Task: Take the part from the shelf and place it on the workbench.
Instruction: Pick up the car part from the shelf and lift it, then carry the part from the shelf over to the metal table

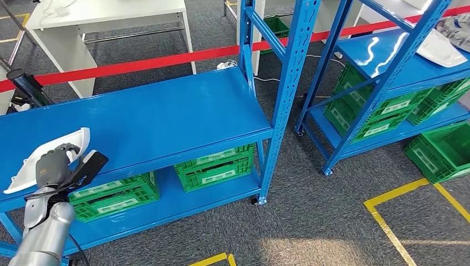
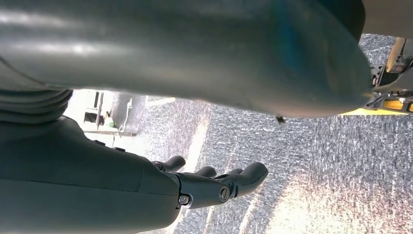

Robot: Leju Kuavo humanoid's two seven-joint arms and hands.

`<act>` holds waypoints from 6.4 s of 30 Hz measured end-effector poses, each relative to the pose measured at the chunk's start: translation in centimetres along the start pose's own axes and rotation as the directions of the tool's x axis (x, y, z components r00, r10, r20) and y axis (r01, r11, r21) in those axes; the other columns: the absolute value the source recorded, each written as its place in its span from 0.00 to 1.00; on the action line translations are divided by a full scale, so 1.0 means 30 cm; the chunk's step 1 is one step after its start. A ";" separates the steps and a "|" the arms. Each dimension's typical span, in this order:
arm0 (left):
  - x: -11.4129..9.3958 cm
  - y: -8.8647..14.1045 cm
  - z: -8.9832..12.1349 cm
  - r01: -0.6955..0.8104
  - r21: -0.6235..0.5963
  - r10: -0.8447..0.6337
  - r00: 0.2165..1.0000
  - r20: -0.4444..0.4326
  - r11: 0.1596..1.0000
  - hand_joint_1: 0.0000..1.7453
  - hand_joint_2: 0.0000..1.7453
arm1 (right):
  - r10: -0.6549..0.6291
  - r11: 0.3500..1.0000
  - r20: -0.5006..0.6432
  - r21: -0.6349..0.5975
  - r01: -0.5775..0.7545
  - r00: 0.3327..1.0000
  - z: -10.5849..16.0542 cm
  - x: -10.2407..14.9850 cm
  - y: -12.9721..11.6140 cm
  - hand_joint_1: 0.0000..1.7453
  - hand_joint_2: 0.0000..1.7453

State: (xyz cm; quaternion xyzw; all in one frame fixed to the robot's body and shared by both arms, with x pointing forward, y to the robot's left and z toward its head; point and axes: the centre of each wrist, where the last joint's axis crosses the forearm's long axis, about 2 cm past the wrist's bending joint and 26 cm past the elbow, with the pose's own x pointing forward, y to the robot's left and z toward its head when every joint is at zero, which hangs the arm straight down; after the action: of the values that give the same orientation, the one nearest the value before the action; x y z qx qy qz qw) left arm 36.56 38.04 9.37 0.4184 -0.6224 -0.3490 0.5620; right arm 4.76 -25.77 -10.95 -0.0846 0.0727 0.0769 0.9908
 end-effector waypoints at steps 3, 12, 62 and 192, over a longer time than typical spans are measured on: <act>0.058 -0.007 0.025 -0.034 -0.004 0.034 0.995 0.091 0.999 0.93 1.00 | -0.007 1.000 -0.002 0.001 0.007 1.000 0.000 -0.001 0.000 0.00 0.00; 0.243 0.012 0.037 0.010 -0.056 0.010 0.941 0.339 0.998 0.93 1.00 | 0.003 1.000 -0.001 0.002 -0.003 1.000 0.000 -0.001 0.000 0.00 0.00; 0.358 0.156 0.103 0.013 -0.001 -0.010 0.808 0.589 1.000 0.93 1.00 | -0.005 1.000 -0.008 -0.002 0.005 1.000 -0.003 -0.011 -0.001 0.00 0.00; 0.272 0.097 0.212 -0.058 -0.156 0.130 0.853 0.505 0.986 0.93 1.00 | -0.052 0.994 0.010 -0.095 0.053 0.999 0.003 0.019 -0.024 0.00 0.00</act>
State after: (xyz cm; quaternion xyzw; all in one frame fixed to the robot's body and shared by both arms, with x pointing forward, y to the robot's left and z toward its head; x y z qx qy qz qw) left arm 29.75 31.55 14.54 0.2403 -0.7442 -0.4613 0.4190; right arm 5.45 -26.37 -10.85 -0.1334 0.0632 0.0544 0.9875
